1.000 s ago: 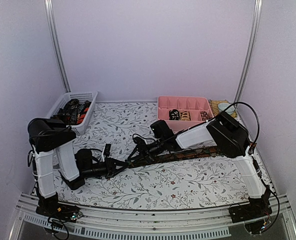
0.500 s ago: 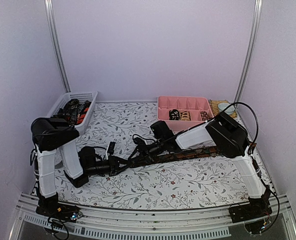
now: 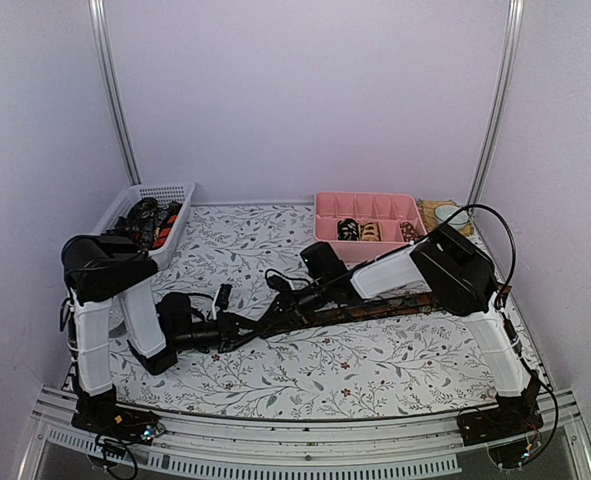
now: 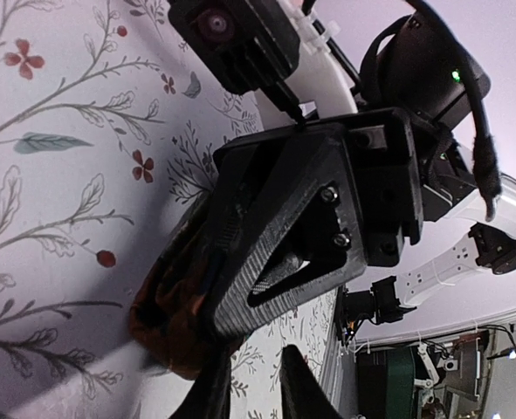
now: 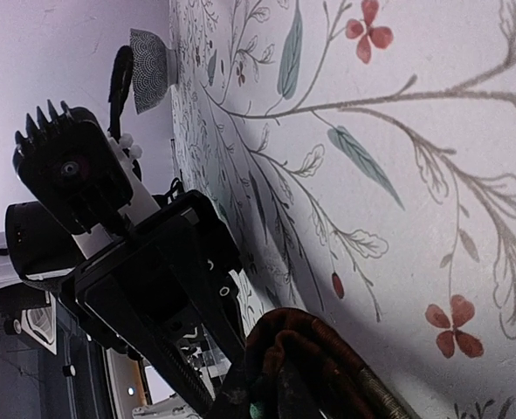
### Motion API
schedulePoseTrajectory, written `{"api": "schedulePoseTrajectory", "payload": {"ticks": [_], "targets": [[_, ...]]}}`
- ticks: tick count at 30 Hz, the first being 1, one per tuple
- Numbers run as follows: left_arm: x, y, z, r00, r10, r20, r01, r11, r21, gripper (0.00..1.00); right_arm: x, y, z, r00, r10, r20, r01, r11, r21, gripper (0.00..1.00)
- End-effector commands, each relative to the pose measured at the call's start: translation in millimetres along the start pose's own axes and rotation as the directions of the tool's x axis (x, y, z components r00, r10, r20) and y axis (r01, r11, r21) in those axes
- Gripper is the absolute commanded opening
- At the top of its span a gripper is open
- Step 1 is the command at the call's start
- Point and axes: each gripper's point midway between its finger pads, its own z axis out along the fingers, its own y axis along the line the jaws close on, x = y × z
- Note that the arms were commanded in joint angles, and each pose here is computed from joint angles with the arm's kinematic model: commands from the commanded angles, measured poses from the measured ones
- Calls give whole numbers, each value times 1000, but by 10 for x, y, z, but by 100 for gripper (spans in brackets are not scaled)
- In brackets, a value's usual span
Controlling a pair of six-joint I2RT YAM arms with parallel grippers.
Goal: Roll the ties
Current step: Roll the tie at the center of the board.
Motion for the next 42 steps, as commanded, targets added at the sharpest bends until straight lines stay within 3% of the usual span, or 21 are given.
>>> {"api": "schedulePoseTrajectory", "payload": {"ticks": [1, 7, 12, 18, 21, 27, 32, 36, 39, 42], "targets": [[-24, -4, -110, 999, 4, 32, -3, 999, -33, 24, 44, -192, 21, 1000, 24, -9, -24, 1000, 17, 5], [-99, 21, -243, 997, 29, 78, -19, 991, -134, 45, 41, -5, -83, 1000, 0, 21, 0, 1000, -10, 3], [-148, 168, -274, 996, 71, 61, -50, 957, -285, 83, 71, 368, -219, 999, -5, 53, 10, 995, -96, 2], [-125, 232, -304, 998, 20, 67, 3, 946, -324, 99, 69, 454, -347, 995, 21, 101, -13, 996, -83, 2], [-134, 147, -272, 997, 34, 70, -12, 958, -285, 100, 91, 501, -381, 994, 28, 109, -18, 995, -98, 2], [-154, -111, -237, 977, 210, 41, -198, 959, -204, 100, 94, 610, -404, 994, 48, 96, -35, 991, -132, 2], [-241, -159, -153, 953, 302, -22, -295, 909, -295, 96, 84, 676, -469, 991, 59, 119, -44, 991, -130, 1], [-307, 17, -222, 965, 260, -1, -230, 850, -473, 91, 10, 686, -517, 987, 47, 153, -35, 996, -82, 1], [-264, 17, -308, 970, 217, 106, -144, 872, -468, 94, -25, 679, -544, 984, 58, 170, -44, 995, -86, 0], [-180, 5, -295, 967, 213, 139, -127, 877, -463, 92, -38, 727, -564, 980, 61, 188, -44, 995, -94, 0]]}}
